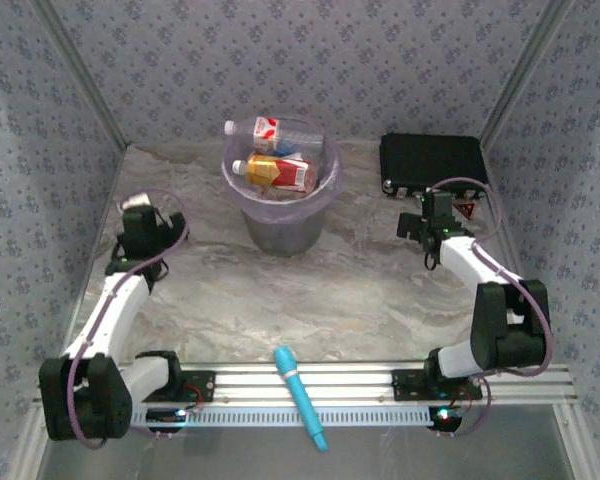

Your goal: Put the plastic bottles in the bin

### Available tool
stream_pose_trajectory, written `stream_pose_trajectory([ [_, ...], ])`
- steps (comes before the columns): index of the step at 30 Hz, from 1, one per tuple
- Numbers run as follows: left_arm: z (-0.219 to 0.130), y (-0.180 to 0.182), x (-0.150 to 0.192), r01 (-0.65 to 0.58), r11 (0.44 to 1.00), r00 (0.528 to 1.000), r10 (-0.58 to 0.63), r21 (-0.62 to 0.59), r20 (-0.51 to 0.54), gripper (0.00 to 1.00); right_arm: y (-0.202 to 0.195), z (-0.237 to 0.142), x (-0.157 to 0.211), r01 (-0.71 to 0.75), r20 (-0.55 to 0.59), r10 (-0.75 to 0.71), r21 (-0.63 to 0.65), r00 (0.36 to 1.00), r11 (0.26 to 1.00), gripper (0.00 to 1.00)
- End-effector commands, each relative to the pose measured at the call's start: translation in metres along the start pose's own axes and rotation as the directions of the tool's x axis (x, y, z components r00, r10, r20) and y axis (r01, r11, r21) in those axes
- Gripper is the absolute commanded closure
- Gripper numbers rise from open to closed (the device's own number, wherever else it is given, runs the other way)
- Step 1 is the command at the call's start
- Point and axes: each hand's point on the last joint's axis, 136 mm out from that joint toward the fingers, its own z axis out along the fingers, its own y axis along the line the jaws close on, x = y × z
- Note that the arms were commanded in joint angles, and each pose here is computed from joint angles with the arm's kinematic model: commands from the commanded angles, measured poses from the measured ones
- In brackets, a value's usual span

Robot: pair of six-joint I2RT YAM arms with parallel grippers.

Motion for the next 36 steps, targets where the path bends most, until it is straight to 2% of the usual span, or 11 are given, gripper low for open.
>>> stream_pose_trajectory([
  [1, 0.004, 0.003, -0.04, -0.005, 1.0, 0.973, 0.011, -0.029, 0.23, 0.0, -0.007, 0.007, -0.026, -0.026, 0.165, 0.015, 0.068, 0.986, 0.997, 0.0],
  [8, 0.045, -0.019, -0.021, -0.138, 0.99, 0.959, 0.124, 0.038, 0.255, 0.0, -0.016, 0.012, -0.015, 0.029, 0.252, -0.06, 0.127, 0.966, 0.991, 0.0],
  [9, 0.051, -0.019, -0.019, -0.143, 0.989, 0.961, 0.129, 0.038, 0.243, 0.0, -0.019, 0.008, -0.021, 0.018, 0.305, -0.057, 0.129, 0.951, 0.991, 0.0],
  [11, 0.06, -0.024, -0.013, -0.161, 0.985, 0.967, 0.144, 0.064, 0.212, 0.0, -0.023, 0.013, -0.018, -0.009, 0.311, -0.021, 0.092, 0.95, 0.996, 0.0],
  [15, 0.072, -0.026, 0.005, -0.164, 0.983, 0.961, 0.14, 0.084, 0.239, 0.0, -0.016, 0.011, -0.012, 0.033, 0.367, -0.043, 0.034, 0.929, 0.999, 0.0],
  [18, 0.073, -0.034, 0.011, -0.204, 0.972, 0.948, 0.166, 0.117, 0.273, 0.0, -0.013, 0.011, -0.009, 0.044, 0.373, -0.038, -0.008, 0.927, 0.999, 0.0],
  [20, 0.074, -0.034, 0.015, -0.21, 0.971, 0.954, 0.177, 0.114, 0.242, 0.0, -0.013, 0.014, 0.0, 0.044, 0.378, -0.028, -0.036, 0.926, 0.998, 0.0],
  [21, 0.073, -0.035, 0.013, -0.21, 0.971, 0.949, 0.175, 0.112, 0.262, 0.0, -0.012, 0.013, 0.0, 0.041, 0.417, -0.019, -0.044, 0.909, 0.998, 0.0],
  [23, 0.074, -0.035, 0.014, -0.21, 0.971, 0.951, 0.177, 0.113, 0.252, 0.0, -0.013, 0.015, 0.002, 0.044, 0.38, -0.024, -0.043, 0.925, 0.998, 0.0],
  [24, 0.074, -0.035, 0.014, -0.211, 0.971, 0.95, 0.177, 0.113, 0.256, 0.0, -0.012, 0.013, -0.001, 0.043, 0.406, -0.022, -0.043, 0.914, 0.998, 0.0],
  [36, 0.074, -0.035, 0.014, -0.211, 0.971, 0.951, 0.177, 0.115, 0.253, 0.0, -0.01, 0.013, 0.0, 0.051, 0.395, -0.027, -0.051, 0.918, 0.997, 0.0],
])
